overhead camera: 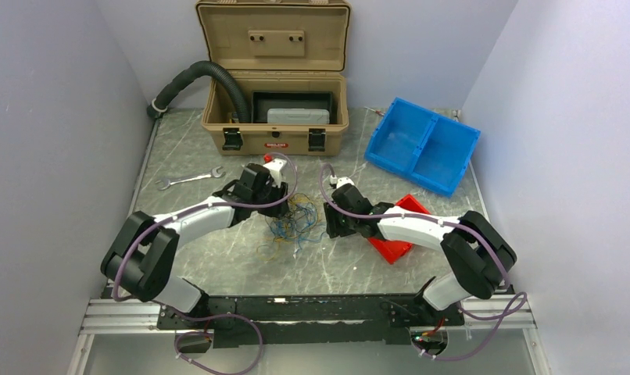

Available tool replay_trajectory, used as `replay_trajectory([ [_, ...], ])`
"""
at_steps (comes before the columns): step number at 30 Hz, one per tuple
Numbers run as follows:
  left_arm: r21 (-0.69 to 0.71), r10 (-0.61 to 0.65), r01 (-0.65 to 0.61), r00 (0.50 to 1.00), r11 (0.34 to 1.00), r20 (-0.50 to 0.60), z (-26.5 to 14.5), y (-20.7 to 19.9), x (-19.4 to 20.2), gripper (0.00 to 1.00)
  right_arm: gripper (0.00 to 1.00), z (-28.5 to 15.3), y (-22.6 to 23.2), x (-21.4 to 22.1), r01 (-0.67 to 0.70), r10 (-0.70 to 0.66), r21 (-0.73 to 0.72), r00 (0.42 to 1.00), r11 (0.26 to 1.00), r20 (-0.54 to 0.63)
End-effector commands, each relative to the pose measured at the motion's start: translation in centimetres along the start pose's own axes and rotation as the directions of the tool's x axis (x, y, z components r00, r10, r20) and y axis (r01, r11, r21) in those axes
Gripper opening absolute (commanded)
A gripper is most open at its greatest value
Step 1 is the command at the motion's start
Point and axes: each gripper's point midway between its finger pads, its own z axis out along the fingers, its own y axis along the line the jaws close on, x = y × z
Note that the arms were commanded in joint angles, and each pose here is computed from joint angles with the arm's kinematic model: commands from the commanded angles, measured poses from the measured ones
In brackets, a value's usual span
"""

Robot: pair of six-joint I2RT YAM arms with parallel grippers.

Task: Untangle the cables
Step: Untie the cable.

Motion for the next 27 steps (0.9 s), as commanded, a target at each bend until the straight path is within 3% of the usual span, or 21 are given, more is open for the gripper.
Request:
replay_trajectory([
  [1,-0.009,0.016,-0.015,0.994,1.0,0.107,-2.4,-0.6,-3.2,0.48,0.5,-0.1,0.4,-1.5,0.029,-0.029,-0.006,0.998,1.0,0.048],
  [6,-0.065,0.019,-0.009,0.989,0.998,0.147,-5.3,-0.5,-5.5,0.53,0.51,0.9,0.8,-2.2,0.073,-0.072,-0.01,0.997,0.997,0.036],
  [11,-0.009,-0.002,0.004,0.99,1.0,0.14,-5.1,-1.7,-6.3,0.57,0.5,1.8,1.6,-2.0,0.088,-0.087,-0.039,0.996,0.995,0.016],
  [14,0.048,-0.018,0.013,0.994,0.999,0.108,-4.0,-2.8,-6.3,0.63,0.41,2.0,1.9,-1.7,0.089,-0.089,-0.053,0.996,0.995,0.012],
  [17,0.089,-0.021,0.012,0.995,0.996,0.095,-3.3,-3.6,-6.9,0.78,0.2,1.8,2.2,-1.2,0.087,-0.086,-0.078,0.996,0.993,0.018],
  [19,0.106,-0.03,0.023,0.997,0.994,0.064,-2.6,-4.0,-6.9,0.83,0.01,1.5,2.4,-1.1,0.083,-0.081,-0.096,0.996,0.992,0.027],
  [27,0.031,-0.194,0.198,0.976,0.98,-0.095,0.8,-3.9,-6.0,0.83,0.0,0.4,2.6,-1.5,0.069,-0.061,-0.121,0.995,0.99,0.075],
])
